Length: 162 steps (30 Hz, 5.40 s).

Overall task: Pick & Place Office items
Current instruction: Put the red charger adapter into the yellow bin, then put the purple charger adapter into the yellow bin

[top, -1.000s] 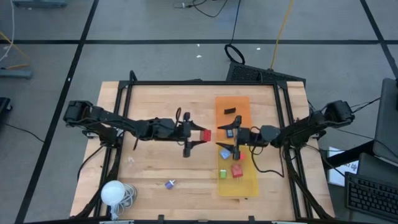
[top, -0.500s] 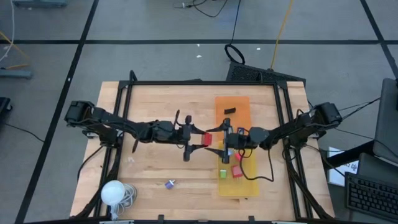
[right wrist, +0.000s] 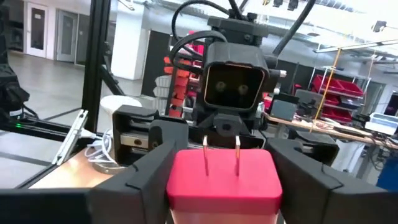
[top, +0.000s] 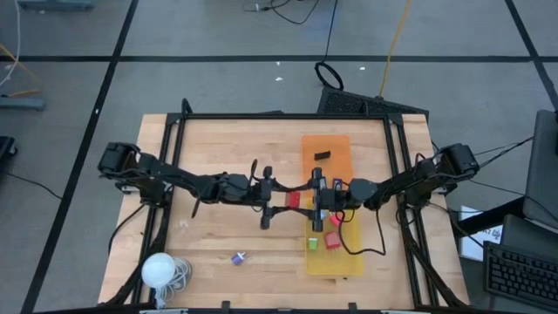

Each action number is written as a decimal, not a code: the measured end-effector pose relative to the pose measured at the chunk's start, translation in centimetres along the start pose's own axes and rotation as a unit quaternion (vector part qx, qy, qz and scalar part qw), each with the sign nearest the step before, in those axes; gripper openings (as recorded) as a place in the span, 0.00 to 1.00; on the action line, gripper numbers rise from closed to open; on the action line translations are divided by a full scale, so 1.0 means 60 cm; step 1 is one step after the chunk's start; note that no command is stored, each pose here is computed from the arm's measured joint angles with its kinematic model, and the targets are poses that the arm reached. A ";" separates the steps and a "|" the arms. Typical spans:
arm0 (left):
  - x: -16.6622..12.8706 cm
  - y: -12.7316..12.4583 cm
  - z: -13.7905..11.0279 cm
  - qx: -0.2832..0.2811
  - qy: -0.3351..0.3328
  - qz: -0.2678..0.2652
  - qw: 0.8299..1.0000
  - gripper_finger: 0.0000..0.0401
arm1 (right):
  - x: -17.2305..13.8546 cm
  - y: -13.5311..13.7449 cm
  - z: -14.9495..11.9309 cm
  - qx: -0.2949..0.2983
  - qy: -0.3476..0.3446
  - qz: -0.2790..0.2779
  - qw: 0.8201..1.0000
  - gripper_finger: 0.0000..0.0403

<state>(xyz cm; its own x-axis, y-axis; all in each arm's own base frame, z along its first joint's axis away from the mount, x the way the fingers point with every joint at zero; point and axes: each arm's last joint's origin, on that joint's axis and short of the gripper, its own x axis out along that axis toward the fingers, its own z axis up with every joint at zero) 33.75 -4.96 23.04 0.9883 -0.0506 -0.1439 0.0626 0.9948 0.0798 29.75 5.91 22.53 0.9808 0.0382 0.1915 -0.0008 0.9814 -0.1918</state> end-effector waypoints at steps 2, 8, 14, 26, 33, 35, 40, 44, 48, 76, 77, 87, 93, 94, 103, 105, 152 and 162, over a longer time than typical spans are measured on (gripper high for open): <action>0.005 -0.001 -0.004 0.001 -0.007 0.002 1.000 0.55 | 0.000 0.000 -0.001 -0.001 0.005 0.007 1.000 0.52; 0.006 -0.001 -0.007 0.004 -0.006 0.003 1.000 0.56 | 0.000 0.000 -0.006 -0.008 0.019 0.010 1.000 0.52; 0.006 0.000 -0.001 0.000 -0.018 0.001 1.000 0.55 | 0.000 -0.002 -0.013 -0.022 0.042 -0.012 0.999 0.58; 0.005 -0.001 -0.002 0.002 -0.017 -0.001 1.000 0.55 | 0.000 -0.003 -0.014 -0.029 0.044 -0.011 0.999 0.52; 0.006 -0.001 -0.004 -0.005 -0.007 0.002 1.000 0.68 | -0.001 0.001 -0.013 -0.031 0.043 -0.007 0.999 0.52; 0.006 -0.001 -0.005 -0.012 -0.005 0.003 1.000 0.74 | -0.001 0.001 -0.013 -0.021 0.043 -0.008 0.999 0.52; 0.005 -0.001 -0.006 -0.005 0.000 0.003 1.000 0.84 | -0.003 -0.001 -0.008 -0.002 0.041 -0.012 0.999 0.52; 0.005 0.000 -0.014 0.013 0.025 0.003 1.000 0.88 | -0.008 -0.005 0.003 0.011 0.038 -0.013 0.999 0.52; -0.004 0.003 -0.015 0.036 0.057 0.002 0.998 0.90 | -0.023 -0.010 0.015 0.031 0.048 -0.012 0.998 0.52; -0.199 0.078 -0.064 -0.057 -0.016 0.140 0.988 0.89 | -0.140 0.093 0.012 0.214 0.259 0.125 0.934 0.52; -0.199 0.081 -0.065 -0.061 -0.015 0.143 0.988 0.89 | -0.141 0.100 0.013 0.211 0.285 0.122 0.927 0.52; -0.199 0.087 -0.066 -0.074 -0.015 0.152 0.986 0.88 | -0.144 0.138 -0.007 0.288 0.425 0.141 0.846 0.52; -0.199 0.087 -0.067 -0.075 -0.014 0.152 0.985 0.88 | -0.154 0.160 -0.022 0.301 0.467 0.165 0.815 0.52; -0.199 0.087 -0.067 -0.075 -0.014 0.152 0.985 0.88 | -0.155 0.163 -0.023 0.300 0.471 0.171 0.812 0.52; -0.199 0.087 -0.067 -0.075 -0.013 0.151 0.986 0.88 | -0.165 0.174 -0.031 0.277 0.493 0.180 0.805 0.57; -0.199 0.087 -0.067 -0.075 -0.013 0.151 0.986 0.88 | -0.163 0.172 -0.031 0.279 0.490 0.177 0.806 0.63; -0.199 0.087 -0.065 -0.155 -0.031 0.149 0.976 0.88 | -0.075 -0.023 -0.019 0.124 0.310 0.080 0.939 0.55; -0.199 0.087 -0.066 -0.155 -0.027 0.149 0.976 0.88 | -0.120 -0.044 0.032 0.109 0.272 0.079 0.953 0.48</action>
<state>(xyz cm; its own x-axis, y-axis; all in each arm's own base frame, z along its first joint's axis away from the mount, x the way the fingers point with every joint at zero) 21.74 1.17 21.23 0.9628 0.2484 -0.1061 -0.2650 0.9446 -0.1936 22.29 3.40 23.49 0.9207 0.1436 -0.3628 -0.1392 0.9895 0.0385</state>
